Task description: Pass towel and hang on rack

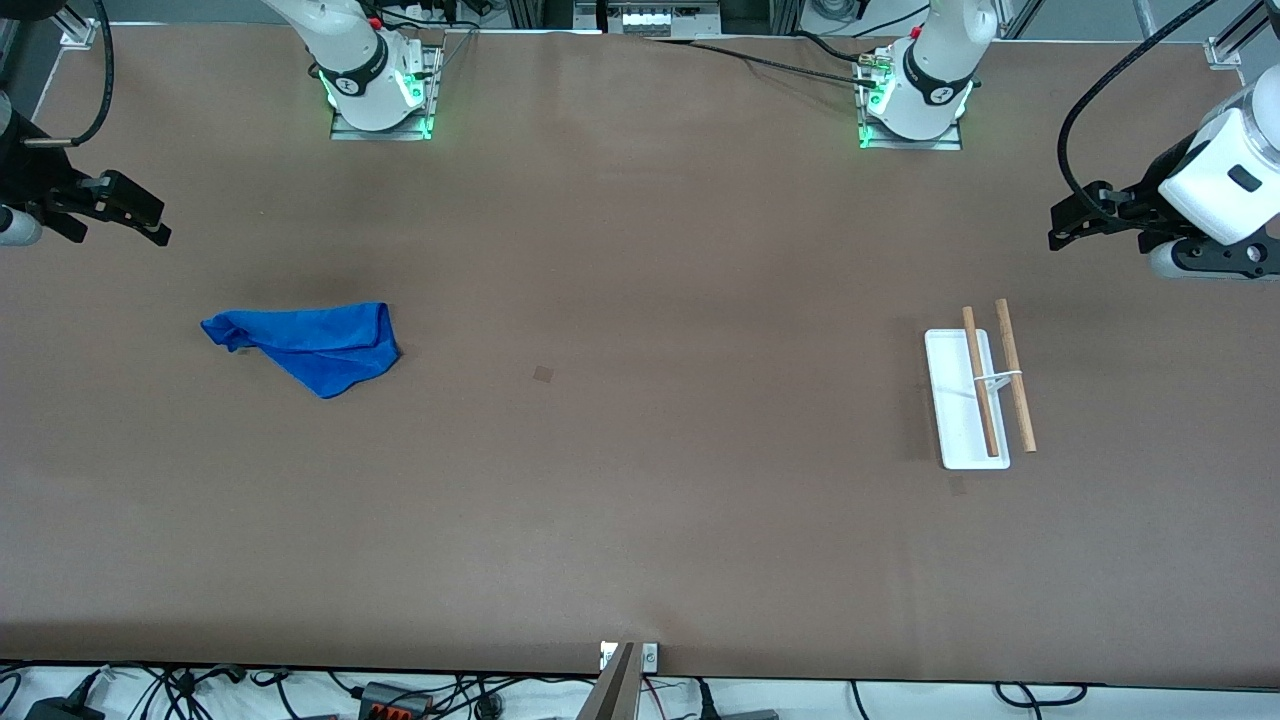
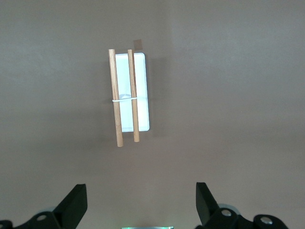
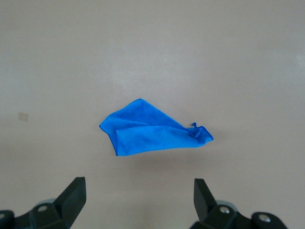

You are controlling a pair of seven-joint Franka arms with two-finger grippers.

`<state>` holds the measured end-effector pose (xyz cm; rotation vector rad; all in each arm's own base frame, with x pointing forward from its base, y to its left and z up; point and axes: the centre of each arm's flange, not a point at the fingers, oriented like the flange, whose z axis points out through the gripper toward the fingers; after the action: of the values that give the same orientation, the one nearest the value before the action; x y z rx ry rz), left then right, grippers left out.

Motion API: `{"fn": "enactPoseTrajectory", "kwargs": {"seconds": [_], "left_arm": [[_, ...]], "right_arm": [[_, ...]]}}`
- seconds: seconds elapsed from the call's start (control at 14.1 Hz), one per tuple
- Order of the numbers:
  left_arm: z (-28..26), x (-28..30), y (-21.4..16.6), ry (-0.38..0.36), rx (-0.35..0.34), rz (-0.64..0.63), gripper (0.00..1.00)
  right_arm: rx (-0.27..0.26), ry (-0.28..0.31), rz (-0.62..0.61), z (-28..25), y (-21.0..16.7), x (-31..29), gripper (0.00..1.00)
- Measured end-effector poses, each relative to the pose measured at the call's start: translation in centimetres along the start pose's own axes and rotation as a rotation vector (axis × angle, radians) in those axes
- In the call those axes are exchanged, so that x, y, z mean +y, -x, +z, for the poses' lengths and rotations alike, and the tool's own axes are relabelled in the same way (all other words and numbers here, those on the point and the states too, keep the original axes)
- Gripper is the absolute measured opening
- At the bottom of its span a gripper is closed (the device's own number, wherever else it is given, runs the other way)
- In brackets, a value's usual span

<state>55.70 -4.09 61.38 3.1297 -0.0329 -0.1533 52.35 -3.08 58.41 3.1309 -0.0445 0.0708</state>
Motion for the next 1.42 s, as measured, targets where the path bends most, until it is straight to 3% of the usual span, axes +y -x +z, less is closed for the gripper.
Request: {"fn": "enactPoseTrajectory", "kwargs": {"seconds": [0.85, 1.42], "left_arm": [[0.1, 0.0, 0.0, 0.000, -0.001, 0.003, 1.00], [2.0, 1.0, -0.9, -0.001, -0.043, -0.058, 1.00]], "right_arm": [[-0.009, 0.004, 0.002, 2.1, -1.7, 0.0, 1.00], [-0.210, 0.029, 0.049, 17.6, -8.4, 2.8, 1.00]]}}
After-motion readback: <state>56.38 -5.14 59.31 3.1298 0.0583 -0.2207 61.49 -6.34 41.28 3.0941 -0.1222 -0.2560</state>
